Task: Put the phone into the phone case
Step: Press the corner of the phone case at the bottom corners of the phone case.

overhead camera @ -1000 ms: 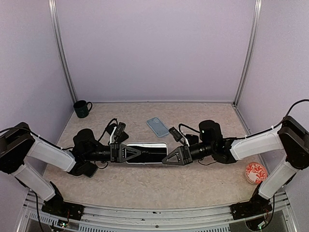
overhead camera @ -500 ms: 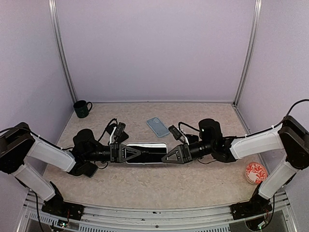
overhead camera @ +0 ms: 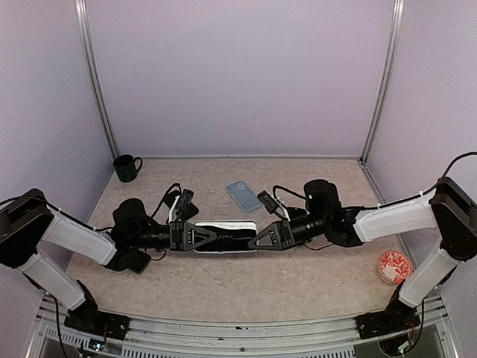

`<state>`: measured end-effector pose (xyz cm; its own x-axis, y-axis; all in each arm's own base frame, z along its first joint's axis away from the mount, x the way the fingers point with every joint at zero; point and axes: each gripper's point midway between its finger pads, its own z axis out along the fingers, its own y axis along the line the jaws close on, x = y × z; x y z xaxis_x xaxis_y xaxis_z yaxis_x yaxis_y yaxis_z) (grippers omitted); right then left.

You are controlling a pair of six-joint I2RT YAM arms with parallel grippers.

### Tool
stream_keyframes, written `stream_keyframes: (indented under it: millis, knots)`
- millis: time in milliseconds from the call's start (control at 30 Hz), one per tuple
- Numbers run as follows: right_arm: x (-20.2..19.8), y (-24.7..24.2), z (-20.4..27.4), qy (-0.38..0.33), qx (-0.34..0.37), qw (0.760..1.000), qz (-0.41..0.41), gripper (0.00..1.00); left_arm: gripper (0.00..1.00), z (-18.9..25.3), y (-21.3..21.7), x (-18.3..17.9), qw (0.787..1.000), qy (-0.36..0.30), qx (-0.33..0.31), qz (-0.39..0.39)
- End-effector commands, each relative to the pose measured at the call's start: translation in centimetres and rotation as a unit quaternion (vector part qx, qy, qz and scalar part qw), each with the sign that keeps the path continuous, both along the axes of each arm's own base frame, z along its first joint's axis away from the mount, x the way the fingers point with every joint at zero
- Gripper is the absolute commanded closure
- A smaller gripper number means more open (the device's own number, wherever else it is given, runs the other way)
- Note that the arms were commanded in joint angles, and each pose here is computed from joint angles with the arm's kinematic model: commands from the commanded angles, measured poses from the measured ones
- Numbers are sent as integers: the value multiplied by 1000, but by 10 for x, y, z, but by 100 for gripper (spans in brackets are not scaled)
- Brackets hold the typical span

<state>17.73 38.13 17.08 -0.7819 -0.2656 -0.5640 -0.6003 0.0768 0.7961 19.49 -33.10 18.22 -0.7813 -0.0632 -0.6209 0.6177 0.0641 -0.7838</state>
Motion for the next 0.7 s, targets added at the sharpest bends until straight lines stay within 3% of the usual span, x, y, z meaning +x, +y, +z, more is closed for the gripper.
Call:
stream_keyframes:
  millis: [0,100,200,333,667]
  knots:
    - [11,4,-13,0,-41,999,-27,99,100,24,-3,5,998,-52,-16,8]
    - [12,4,-14,-4,-49,998,-29,94,100,25,-3,5,998,-57,-13,9]
    - [12,3,-9,-11,-44,999,-29,70,100,24,-2,4,998,-59,-10,10]
    - [16,0,0,-31,-46,998,-39,54,100,25,-2,3,998,-60,-10,7]
    - [34,-11,5,-46,-48,995,-75,48,100,25,-5,-7,998,-62,-14,-9]
